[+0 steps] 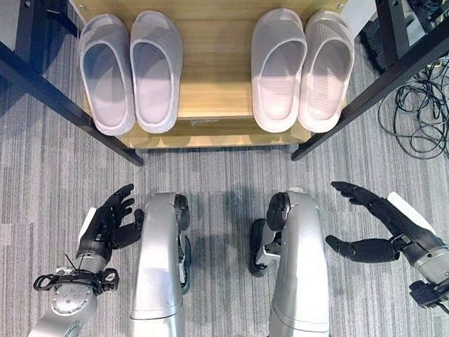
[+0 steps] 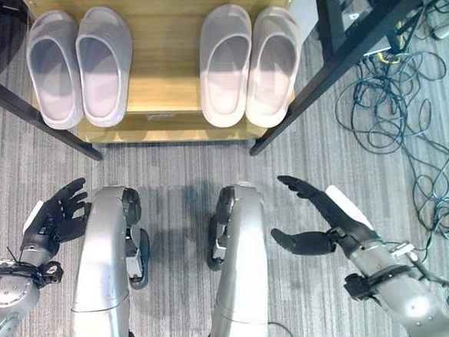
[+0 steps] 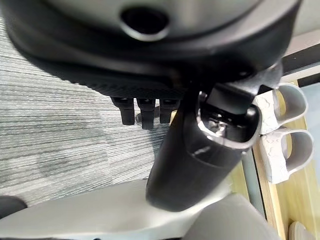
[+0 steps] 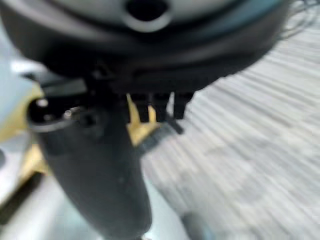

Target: Arrange the slippers neatly on the shoe rack.

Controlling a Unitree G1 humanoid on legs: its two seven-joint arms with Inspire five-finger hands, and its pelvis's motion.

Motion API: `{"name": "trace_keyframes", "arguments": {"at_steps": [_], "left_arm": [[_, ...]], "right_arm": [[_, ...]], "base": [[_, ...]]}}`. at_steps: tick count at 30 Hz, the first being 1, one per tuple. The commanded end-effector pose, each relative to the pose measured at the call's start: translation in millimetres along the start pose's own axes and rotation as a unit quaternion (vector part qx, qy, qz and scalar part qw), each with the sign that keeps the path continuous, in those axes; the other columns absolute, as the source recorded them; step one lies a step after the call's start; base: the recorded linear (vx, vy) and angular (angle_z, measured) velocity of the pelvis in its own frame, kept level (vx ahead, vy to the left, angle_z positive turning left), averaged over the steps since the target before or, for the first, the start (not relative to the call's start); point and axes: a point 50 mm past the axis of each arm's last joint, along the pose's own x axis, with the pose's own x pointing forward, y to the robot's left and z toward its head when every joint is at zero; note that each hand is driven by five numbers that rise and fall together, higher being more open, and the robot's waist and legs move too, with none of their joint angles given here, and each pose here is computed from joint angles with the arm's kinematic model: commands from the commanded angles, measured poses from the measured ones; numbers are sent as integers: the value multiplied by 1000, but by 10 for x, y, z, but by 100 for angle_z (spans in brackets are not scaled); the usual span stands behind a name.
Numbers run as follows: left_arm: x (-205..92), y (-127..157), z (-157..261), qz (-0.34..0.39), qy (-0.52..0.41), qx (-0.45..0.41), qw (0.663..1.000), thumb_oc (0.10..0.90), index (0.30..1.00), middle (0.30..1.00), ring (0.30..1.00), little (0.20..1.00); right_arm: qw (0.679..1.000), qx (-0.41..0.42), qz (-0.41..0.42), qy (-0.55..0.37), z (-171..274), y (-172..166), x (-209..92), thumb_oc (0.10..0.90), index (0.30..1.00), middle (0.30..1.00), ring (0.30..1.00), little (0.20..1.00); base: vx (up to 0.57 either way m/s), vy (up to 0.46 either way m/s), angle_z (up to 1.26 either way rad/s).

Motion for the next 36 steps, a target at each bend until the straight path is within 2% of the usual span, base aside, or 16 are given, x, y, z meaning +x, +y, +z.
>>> {"name": "trace_keyframes", "arguments": {"at_steps": [1, 6, 13, 18, 27, 36], "left_arm": [[126, -364, 564, -109, -155, -17, 982, 800, 900, 900, 900, 900], [187, -317, 693, -93, -186, -11, 978, 800, 900, 900, 900, 900], [488, -270, 1120, -56, -275, -17, 960, 800, 900, 900, 900, 900], [628, -279, 1193, -49, -284, -25, 957, 800, 900, 900, 900, 900], [581, -403, 641, -93, -174, -25, 980, 800, 900, 900, 900, 900], [476, -478, 315, -152, -100, 31, 983, 800, 900, 900, 900, 900]], "right_arm": [[997, -72, -1, -40, 239, -271, 60, 800, 900, 900, 900, 900], [999, -48, 10, 10, -19, -159, 53, 800, 900, 900, 900, 900], [997, -19, -81, -11, -102, -102, 401, 800, 900, 900, 900, 900], [992, -9, -128, -7, -156, -61, 601, 800, 900, 900, 900, 900], [997, 21, -58, 50, -415, 557, 700, 800, 900, 900, 900, 900], [993, 33, 12, 114, -628, 1075, 671, 800, 900, 900, 900, 900]], "base": [[0, 0, 0], [63, -60, 1], [-66, -72, -3], [-154, -3, -5], [-50, -25, 25], [13, -39, 9]]}}
